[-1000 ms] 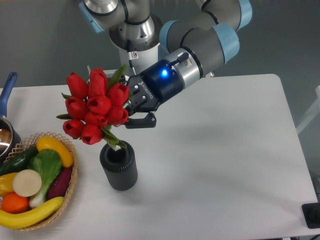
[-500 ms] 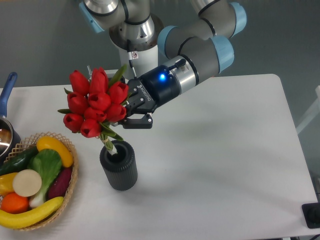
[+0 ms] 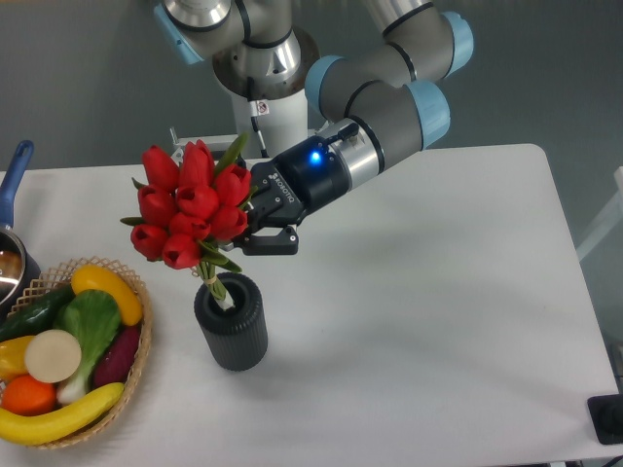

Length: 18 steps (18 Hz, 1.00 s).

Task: Insert the flowers into the vase
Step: 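Lower the tulip stems into the black vase opening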

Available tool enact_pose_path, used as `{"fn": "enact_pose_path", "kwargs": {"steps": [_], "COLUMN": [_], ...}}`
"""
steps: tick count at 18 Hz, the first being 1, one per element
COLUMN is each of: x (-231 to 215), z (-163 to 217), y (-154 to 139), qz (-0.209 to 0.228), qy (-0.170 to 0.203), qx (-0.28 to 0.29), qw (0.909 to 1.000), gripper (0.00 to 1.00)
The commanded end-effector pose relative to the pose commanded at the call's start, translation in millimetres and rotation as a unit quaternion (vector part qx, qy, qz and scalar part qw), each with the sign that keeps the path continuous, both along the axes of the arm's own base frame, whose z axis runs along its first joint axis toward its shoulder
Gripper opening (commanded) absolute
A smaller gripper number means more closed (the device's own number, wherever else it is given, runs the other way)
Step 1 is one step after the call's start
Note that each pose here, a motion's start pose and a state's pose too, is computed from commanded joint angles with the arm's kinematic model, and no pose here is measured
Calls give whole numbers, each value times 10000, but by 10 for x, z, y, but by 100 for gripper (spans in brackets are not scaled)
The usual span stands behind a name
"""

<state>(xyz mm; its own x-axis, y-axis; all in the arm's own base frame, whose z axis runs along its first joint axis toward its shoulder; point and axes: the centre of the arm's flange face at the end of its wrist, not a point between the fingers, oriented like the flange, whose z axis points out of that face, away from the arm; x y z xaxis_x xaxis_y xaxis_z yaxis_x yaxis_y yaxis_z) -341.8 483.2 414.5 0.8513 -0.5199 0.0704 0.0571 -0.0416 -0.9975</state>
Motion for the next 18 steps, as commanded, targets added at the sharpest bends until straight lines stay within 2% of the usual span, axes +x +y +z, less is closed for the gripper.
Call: {"fn": "enact_pose_path", "kwargs": {"steps": [18], "x": [140], "z": [-651], "y": [-86], "qz": [10], "qy": [-280], "qx": [-234], "qw": [9993], "gripper": [21]}}
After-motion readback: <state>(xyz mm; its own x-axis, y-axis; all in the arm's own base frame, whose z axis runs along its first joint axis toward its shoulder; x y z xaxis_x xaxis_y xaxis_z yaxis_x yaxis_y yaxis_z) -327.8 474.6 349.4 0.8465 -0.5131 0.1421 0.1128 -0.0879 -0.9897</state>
